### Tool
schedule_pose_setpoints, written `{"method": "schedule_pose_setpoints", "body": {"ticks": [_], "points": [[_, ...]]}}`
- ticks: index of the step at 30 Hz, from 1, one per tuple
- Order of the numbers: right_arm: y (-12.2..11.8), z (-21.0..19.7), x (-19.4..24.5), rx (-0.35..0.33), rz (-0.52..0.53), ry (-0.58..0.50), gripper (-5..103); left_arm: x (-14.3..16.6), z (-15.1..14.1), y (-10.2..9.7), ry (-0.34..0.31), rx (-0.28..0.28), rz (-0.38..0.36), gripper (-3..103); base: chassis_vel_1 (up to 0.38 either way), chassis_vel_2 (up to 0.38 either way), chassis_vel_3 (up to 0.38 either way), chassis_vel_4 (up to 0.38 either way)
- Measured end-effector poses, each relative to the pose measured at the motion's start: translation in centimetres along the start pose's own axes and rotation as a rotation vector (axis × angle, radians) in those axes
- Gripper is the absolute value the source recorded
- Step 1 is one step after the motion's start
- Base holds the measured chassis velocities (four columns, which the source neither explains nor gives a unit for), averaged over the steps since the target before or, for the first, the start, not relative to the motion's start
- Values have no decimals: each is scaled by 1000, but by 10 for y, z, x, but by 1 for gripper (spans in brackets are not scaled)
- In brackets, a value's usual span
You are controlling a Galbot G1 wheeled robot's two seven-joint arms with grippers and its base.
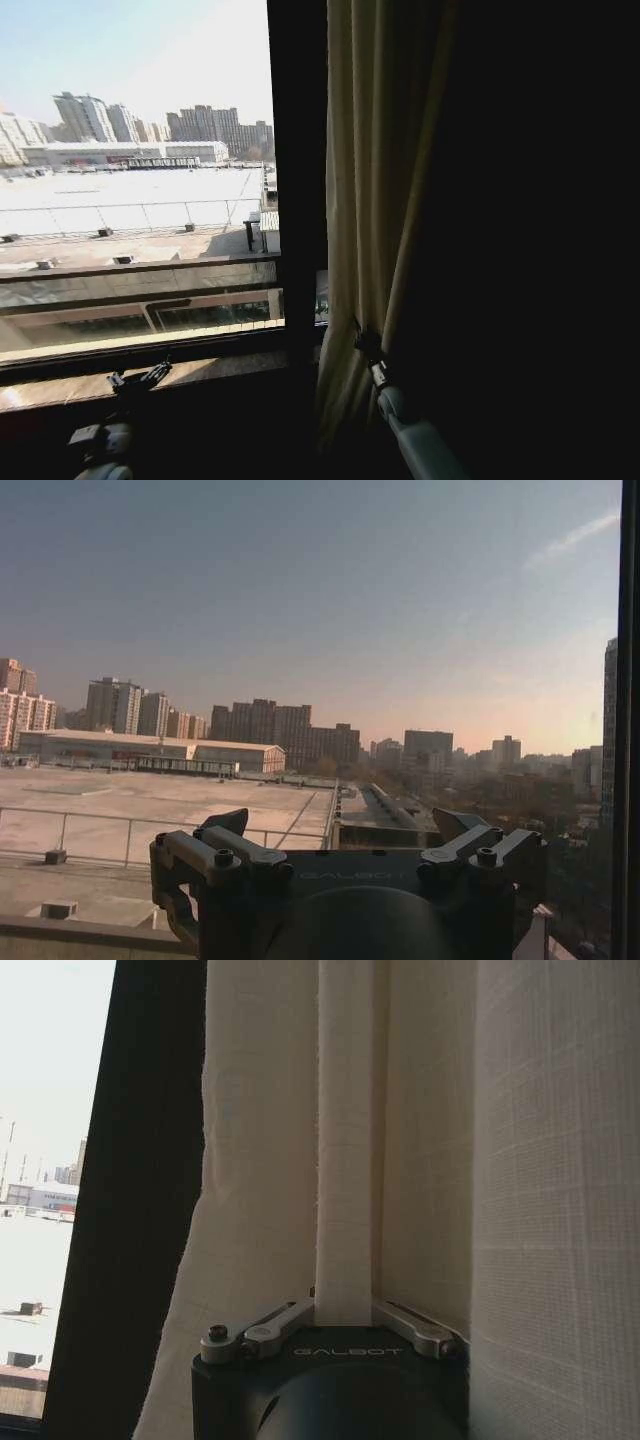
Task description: Open the curtains by pulling them apart, changing their state from closed to fully open.
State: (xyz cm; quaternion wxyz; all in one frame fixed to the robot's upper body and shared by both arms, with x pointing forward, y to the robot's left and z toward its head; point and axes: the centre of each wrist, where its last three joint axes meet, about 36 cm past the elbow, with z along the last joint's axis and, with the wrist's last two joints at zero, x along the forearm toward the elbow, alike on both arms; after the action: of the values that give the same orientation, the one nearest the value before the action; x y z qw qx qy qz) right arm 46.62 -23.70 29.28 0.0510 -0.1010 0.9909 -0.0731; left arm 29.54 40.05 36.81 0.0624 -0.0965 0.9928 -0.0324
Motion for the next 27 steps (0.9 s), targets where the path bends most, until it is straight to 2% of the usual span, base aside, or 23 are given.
{"method": "schedule_pose_setpoints", "body": {"ticks": [4,8,10,11,15,16,20,25,27], "points": [[-3,3,-1,35,18,22,0,0,0,0,0,0,0,100,-10,-46,19,13],[-20,10,-6,49,118,77,0,0,0,0,0,-1,-2,100,71,38,-54,-6],[-48,16,-11,71,215,110,0,0,0,0,0,-1,-2,100,62,58,-59,-42],[-48,16,-11,71,215,110,0,0,0,0,0,-1,-2,100,45,58,-59,-21],[-103,22,-13,130,372,130,0,0,0,0,0,-1,-2,100,0,0,0,0],[-103,22,-13,130,372,130,0,0,0,0,0,-1,-2,100,0,0,0,0],[-124,18,-9,160,478,162,0,0,0,0,0,0,-1,100,-26,-9,8,6],[-120,13,-3,158,494,171,0,0,0,0,0,0,-1,100,0,0,0,0],[-105,8,0,139,466,165,0,0,0,0,0,0,-1,100,0,0,0,0]]}}
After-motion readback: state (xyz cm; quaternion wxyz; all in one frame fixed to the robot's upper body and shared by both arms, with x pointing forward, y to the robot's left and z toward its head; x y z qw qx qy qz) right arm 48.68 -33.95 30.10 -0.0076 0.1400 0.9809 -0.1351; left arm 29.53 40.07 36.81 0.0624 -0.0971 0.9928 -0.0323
